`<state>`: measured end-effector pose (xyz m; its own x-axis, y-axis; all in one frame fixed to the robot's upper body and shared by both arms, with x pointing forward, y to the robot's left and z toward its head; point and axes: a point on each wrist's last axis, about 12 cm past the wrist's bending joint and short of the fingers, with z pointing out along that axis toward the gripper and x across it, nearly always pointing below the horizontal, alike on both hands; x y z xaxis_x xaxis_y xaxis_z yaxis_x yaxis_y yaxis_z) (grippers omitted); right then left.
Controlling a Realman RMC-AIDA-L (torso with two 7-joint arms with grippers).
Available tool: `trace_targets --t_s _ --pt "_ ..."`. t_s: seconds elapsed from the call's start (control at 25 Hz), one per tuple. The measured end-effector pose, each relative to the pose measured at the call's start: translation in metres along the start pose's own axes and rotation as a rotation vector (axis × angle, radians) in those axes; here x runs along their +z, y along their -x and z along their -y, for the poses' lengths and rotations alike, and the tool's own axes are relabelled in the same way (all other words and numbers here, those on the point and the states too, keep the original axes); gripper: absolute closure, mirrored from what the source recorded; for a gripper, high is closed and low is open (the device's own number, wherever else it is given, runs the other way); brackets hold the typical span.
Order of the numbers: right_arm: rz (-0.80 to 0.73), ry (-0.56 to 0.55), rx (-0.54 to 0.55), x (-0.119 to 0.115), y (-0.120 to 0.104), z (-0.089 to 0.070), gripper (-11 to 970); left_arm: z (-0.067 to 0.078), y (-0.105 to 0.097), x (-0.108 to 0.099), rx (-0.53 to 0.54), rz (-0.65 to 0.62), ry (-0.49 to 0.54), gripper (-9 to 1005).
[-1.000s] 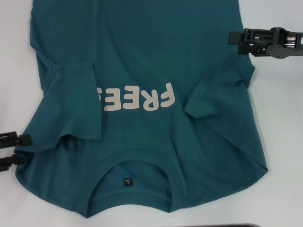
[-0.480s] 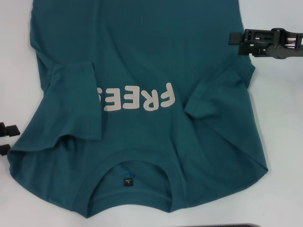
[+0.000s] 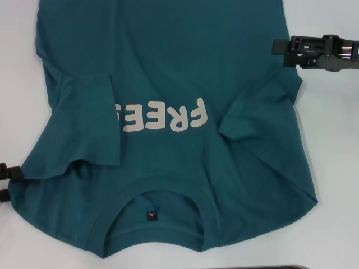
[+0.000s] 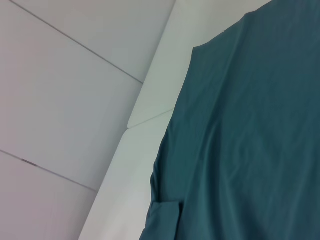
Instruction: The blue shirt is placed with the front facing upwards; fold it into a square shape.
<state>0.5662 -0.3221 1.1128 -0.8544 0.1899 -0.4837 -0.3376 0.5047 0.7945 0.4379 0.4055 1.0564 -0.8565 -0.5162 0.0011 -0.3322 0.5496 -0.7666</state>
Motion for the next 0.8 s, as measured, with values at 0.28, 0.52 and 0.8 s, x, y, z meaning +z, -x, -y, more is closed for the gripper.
trace_targets --t_s 0.28,0.52,0.8 --pt "0.001 -0.001 0.0 0.0 0.0 0.0 33 0.007 0.001 0.007 0.021 -0.032 0.004 340" --pt "0.005 -0.002 0.0 -0.001 0.0 0.001 33 0.015 0.008 0.012 0.03 -0.043 0.008 340" --pt "0.015 0.0 -0.001 -0.002 0.001 0.001 33 0.019 0.013 0.012 -0.016 -0.065 0.054 340"
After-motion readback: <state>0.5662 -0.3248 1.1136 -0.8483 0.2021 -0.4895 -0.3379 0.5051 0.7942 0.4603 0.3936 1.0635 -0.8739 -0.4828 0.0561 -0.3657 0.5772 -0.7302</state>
